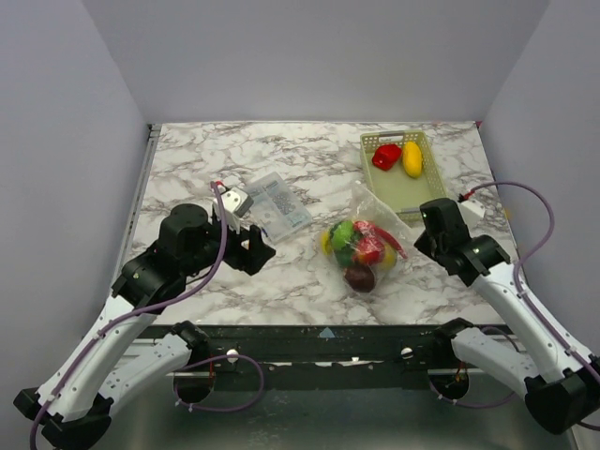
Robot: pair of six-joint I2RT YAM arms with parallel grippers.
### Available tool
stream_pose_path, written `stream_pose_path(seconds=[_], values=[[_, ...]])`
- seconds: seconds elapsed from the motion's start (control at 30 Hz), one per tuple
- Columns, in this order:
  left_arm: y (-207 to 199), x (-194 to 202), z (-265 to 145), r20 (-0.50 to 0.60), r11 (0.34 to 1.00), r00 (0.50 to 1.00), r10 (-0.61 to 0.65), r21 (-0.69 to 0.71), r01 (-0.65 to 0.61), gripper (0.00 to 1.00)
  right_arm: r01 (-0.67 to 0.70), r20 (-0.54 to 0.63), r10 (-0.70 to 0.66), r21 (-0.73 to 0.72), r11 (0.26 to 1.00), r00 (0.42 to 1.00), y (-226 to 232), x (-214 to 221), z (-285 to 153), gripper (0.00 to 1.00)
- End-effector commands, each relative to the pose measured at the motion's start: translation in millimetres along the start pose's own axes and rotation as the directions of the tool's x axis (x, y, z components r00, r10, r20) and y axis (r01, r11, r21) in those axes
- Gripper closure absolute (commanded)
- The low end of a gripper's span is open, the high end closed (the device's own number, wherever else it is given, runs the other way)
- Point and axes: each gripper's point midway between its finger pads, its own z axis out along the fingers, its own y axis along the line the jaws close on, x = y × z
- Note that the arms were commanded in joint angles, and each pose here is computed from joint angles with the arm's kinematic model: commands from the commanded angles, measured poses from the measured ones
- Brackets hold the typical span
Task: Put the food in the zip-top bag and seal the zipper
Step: Place the zipper food storage bag at the center of the board.
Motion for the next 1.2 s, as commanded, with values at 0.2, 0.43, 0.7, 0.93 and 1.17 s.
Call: stream_pose_path(seconds=[0.2, 0.43, 0.7, 0.93, 1.17], values=[[-12, 5, 0, 0.025, 0.997, 0.999, 0.022, 0.080, -0.024, 0.26, -0.342, 0.121, 0.332, 0.076, 0.937, 0.936, -74, -1, -53, 1.00], [-23, 4, 2, 0.018, 0.992, 0.999, 0.035, 0.123, -0.037, 0.26, -0.441, 0.165, 0.428, 0.047, 0.896, 0.889, -95, -6, -77, 1.00], [-25, 6, -4, 0.022, 0.991, 0.999, 0.043, 0.127, -0.046, 0.26, -0.546, 0.217, 0.527, 0.037, 0.837, 0.822, -113, -10, -90, 0.83], [-26, 9, -7, 0.029, 0.990, 0.998, 0.047, 0.133, -0.050, 0.25, -0.634, 0.236, 0.630, -0.069, 0.770, 0.740, -124, -14, -104, 0.75], [-27, 8, -13, 0.040, 0.989, 0.998, 0.052, 0.134, -0.057, 0.25, -0.497, 0.254, 0.501, -0.083, 0.864, 0.827, -106, -37, -113, 0.68]])
